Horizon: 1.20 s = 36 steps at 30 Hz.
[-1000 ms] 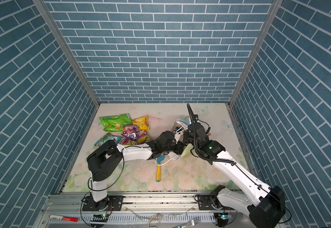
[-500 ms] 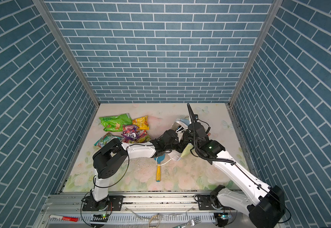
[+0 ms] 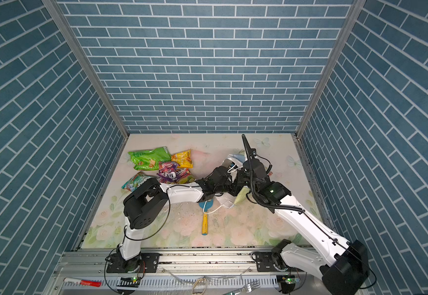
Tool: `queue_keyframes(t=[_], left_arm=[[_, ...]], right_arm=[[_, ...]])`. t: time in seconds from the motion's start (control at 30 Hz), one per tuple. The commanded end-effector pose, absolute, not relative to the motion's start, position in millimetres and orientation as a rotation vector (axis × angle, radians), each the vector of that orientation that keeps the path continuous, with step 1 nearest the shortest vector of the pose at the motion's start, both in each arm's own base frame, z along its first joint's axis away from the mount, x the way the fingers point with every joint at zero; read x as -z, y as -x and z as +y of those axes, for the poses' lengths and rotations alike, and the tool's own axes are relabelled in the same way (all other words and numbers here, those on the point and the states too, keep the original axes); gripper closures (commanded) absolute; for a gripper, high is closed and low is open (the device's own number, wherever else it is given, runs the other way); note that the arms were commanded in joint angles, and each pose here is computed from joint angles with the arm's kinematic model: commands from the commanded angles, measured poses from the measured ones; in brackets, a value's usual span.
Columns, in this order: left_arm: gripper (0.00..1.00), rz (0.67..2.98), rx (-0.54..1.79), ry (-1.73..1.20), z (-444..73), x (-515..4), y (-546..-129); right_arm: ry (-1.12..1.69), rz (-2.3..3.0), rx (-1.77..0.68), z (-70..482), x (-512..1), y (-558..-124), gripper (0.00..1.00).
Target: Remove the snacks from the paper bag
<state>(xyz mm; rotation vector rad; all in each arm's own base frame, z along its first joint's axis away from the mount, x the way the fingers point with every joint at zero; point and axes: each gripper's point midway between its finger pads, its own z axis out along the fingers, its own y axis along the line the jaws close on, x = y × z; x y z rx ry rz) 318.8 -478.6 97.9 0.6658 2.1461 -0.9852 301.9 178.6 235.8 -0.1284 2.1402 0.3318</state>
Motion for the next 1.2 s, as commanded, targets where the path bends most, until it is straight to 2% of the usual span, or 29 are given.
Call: queue_keyframes(t=[0.0, 0.83, 1.17], left_arm=[[0.3, 2.148, 0.996, -0.654, -483, -91, -328], [0.29, 2.125, 1.1, -0.531, -517, -76, -362], [0.3, 1.991, 1.137, -0.632, -525, -93, -342]], right_arm=[[0.075, 2.122, -0.361, 176, -240, -302, 1.0], [0.068, 2.136, -0.37, 176, -233, -300, 1.0], [0.098, 2.147, -0.367, 180, -234, -301, 1.0]])
